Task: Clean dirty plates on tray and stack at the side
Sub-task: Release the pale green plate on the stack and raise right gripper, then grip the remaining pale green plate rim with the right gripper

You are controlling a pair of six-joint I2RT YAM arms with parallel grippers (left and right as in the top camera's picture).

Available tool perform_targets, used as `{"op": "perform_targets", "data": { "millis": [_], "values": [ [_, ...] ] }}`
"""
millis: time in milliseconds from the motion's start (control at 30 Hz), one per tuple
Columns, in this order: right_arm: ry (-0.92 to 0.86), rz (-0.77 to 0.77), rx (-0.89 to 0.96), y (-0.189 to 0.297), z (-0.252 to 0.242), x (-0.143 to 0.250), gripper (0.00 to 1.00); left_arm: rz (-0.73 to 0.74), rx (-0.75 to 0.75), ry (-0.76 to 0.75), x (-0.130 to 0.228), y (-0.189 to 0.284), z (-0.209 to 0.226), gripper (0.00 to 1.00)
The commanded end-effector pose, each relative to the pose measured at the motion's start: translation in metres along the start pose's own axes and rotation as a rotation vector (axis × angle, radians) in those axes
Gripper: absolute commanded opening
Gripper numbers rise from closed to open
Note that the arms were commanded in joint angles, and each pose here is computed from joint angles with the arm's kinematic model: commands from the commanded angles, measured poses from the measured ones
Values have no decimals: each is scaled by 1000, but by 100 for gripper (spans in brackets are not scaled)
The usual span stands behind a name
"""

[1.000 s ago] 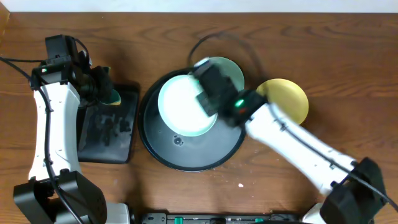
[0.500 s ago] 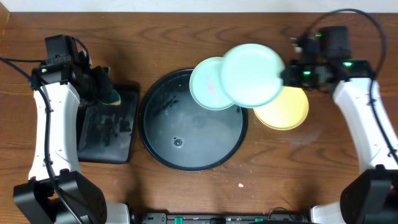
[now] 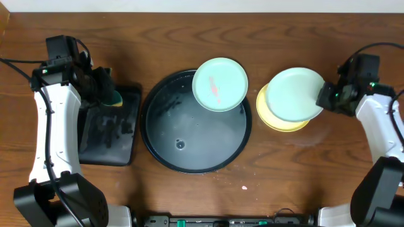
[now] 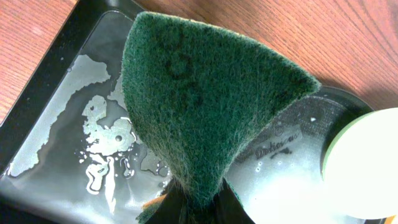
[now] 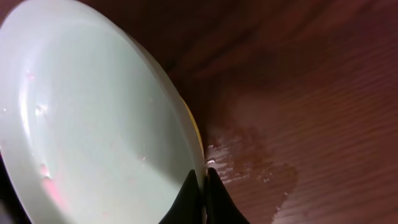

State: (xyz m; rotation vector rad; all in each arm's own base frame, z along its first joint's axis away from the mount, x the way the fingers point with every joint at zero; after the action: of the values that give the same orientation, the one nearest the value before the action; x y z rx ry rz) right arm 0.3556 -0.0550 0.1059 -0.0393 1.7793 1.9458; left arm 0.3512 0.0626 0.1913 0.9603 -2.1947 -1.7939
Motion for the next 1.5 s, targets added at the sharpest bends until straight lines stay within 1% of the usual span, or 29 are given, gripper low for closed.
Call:
{"op": "perform_targets", "data": {
  "millis": [0, 33, 67, 167, 200, 267, 367, 533, 700, 800, 867, 1000, 1100, 1300, 1367, 1400, 1467],
  "values": [
    [-2, 6, -5, -7, 7, 14, 1, 6, -10, 8, 2, -2, 2, 9],
    [6, 7, -9, -10, 10, 16, 2, 6, -10, 8, 2, -2, 2, 9],
    [16, 8, -13, -11, 14, 18, 5, 6, -10, 8, 2, -2, 2, 9],
    [57, 4, -30, -12, 29, 20, 23, 6, -10, 8, 2, -2, 2, 9],
    [69, 2, -35, -11, 33, 20, 28, 6, -10, 8, 2, -2, 2, 9],
    [91, -9, -48, -10, 43, 18, 33, 6, -10, 8, 2, -2, 2, 9],
    [116, -30, -76, -4, 58, 11, 40, 6, -10, 8, 2, -2, 2, 9],
    [202, -58, -220, 11, 99, -15, 45, 6, -10, 8, 2, -2, 3, 9],
    [359, -12, -319, 10, 149, -41, 51, 6, -10, 8, 2, -2, 2, 9],
    [473, 35, -352, 1, 180, -50, 59, 3, -9, 8, 1, -2, 2, 9],
    [536, 52, -360, -8, 197, -53, 59, 2, -9, 8, 1, -2, 2, 9],
    [634, 69, -378, -29, 226, -52, 58, 2, -9, 8, 1, -2, 2, 9],
    [705, 80, -385, -47, 242, -42, 55, 3, -9, 8, 1, -2, 2, 9],
    [749, 118, -311, -84, 250, -24, 43, 3, -9, 8, 1, -2, 2, 9],
    [755, 133, -307, -91, 251, -19, 33, 3, -9, 8, 1, -2, 2, 9],
    [757, 139, -307, -95, 252, -16, 23, 3, -9, 8, 1, -2, 2, 9],
    [758, 132, -309, -94, 253, -18, 10, 3, -9, 8, 1, -2, 2, 9]
  ]
}}
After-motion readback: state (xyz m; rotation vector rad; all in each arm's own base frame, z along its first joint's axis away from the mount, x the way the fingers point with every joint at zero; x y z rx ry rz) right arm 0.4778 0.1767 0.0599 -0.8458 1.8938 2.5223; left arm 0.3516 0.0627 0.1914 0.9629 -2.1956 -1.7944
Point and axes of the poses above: each gripper's point midway between its finger pads, its own y axis back along the fingers, its own z axis along the line the jaws close on, x = y × z, the point moved 3 cm from there along y, back along the fingers, and after that the axes turned 2 degrees about y, right-handed, at the moved point
